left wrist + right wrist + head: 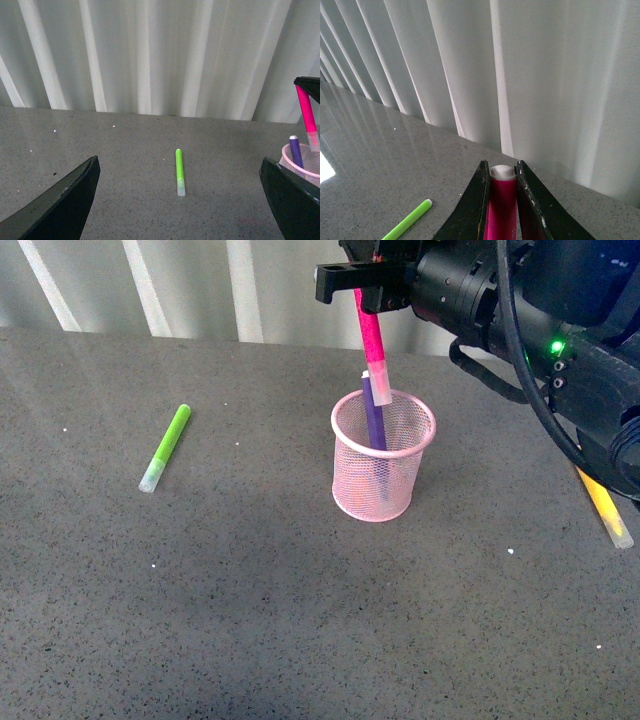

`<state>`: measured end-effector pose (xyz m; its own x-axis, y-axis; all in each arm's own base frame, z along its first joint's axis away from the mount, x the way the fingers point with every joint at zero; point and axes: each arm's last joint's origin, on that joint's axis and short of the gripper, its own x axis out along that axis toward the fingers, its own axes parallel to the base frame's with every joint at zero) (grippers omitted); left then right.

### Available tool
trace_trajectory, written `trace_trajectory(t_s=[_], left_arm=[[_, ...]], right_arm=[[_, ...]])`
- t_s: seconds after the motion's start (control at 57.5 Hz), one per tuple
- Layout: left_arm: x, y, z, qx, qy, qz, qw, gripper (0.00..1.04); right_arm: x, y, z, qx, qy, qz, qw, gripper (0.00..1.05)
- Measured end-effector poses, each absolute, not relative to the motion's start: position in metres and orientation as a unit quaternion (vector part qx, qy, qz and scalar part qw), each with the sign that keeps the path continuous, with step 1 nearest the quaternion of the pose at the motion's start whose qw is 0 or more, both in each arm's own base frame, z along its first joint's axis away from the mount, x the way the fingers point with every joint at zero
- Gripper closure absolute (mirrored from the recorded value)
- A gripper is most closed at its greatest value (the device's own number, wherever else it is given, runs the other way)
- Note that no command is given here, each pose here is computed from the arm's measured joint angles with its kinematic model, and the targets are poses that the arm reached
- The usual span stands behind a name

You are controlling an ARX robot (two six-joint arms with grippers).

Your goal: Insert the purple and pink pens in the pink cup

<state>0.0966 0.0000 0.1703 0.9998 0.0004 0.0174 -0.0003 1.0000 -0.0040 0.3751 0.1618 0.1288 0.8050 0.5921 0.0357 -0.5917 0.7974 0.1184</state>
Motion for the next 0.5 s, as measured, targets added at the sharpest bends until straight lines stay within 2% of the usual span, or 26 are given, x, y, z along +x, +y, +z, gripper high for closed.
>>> trace_trajectory(t_s=[0.504], left_arm=[[0.097, 0.0, 0.17, -0.002, -0.009, 0.0, 1.0, 0.07]], right_arm=[[0.372, 0.161, 0.117, 0.067, 0.01, 0.317, 0.946, 0.94]])
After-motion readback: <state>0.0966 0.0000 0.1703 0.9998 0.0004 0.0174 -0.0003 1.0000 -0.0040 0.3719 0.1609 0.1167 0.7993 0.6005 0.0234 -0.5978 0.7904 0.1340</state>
